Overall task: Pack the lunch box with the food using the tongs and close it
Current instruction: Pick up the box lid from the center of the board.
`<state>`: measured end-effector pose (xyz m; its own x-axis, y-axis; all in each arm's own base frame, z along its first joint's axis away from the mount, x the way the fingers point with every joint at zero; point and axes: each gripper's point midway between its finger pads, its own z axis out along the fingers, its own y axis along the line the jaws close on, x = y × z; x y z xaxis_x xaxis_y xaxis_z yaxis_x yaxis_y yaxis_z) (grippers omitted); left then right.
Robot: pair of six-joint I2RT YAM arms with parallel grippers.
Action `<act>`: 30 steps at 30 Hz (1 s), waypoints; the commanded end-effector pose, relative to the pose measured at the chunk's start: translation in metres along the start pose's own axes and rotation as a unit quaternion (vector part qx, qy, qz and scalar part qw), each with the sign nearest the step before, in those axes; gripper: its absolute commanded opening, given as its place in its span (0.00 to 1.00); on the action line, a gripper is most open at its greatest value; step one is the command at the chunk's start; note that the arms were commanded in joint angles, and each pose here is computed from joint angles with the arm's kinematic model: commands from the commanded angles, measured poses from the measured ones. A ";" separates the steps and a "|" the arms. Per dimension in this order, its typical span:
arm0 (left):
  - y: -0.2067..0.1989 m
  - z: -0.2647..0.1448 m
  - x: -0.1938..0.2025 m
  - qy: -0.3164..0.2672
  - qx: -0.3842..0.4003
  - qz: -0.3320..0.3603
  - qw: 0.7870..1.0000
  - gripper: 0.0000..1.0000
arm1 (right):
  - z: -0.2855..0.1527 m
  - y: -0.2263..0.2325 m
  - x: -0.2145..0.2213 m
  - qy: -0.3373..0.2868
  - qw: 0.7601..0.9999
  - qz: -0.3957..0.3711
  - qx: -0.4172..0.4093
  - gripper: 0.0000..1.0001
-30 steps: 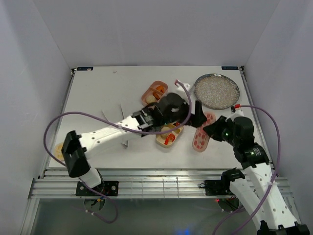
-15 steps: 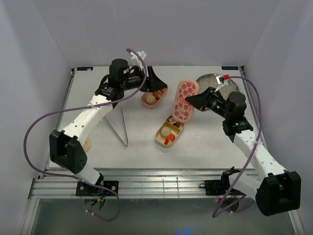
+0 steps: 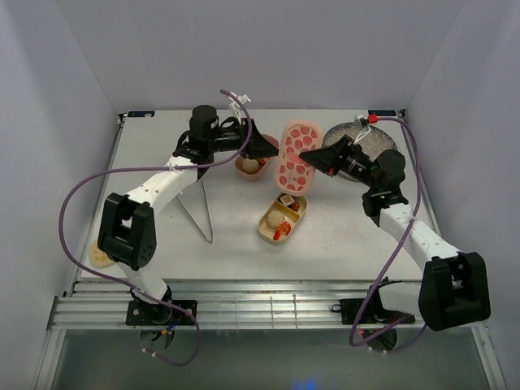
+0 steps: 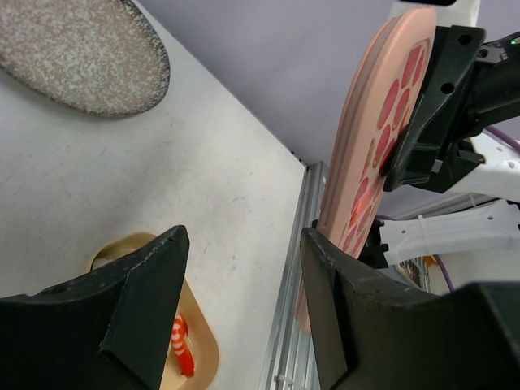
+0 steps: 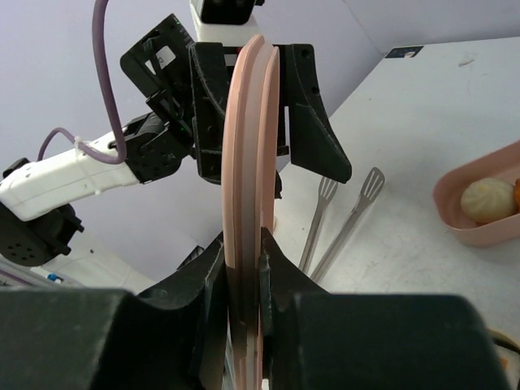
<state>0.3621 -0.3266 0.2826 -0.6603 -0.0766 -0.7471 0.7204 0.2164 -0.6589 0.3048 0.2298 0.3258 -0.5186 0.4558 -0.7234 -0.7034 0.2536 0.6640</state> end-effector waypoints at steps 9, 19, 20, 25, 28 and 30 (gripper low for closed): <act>-0.048 -0.014 -0.023 -0.033 0.046 0.064 0.996 0.73 | -0.004 0.014 -0.007 -0.018 0.999 -0.026 -0.023 0.08; -0.040 -0.023 -0.029 -0.053 -0.019 0.080 0.995 0.81 | -0.006 0.002 -0.004 -0.018 1.000 -0.019 0.013 0.08; -0.037 -0.021 -0.026 -0.049 -0.016 0.077 0.996 0.81 | -0.005 0.007 -0.005 -0.019 1.000 -0.017 0.002 0.08; -0.039 -0.017 -0.018 -0.035 0.013 0.071 0.997 0.81 | -0.002 0.007 -0.005 -0.018 1.000 -0.010 -0.005 0.08; -0.037 -0.011 -0.015 -0.029 0.018 0.066 0.997 0.81 | 0.001 0.014 -0.003 -0.016 1.000 -0.005 -0.027 0.08; -0.035 -0.007 -0.012 -0.022 0.023 0.061 0.998 0.79 | 0.004 0.017 -0.001 -0.015 0.999 -0.002 -0.034 0.08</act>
<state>0.3486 -0.3191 0.3128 -0.5637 -0.1143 -0.8180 0.7870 0.2261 -0.5740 0.3044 0.2310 0.3141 -0.5468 0.4686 -0.6938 -0.6666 0.2578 0.6994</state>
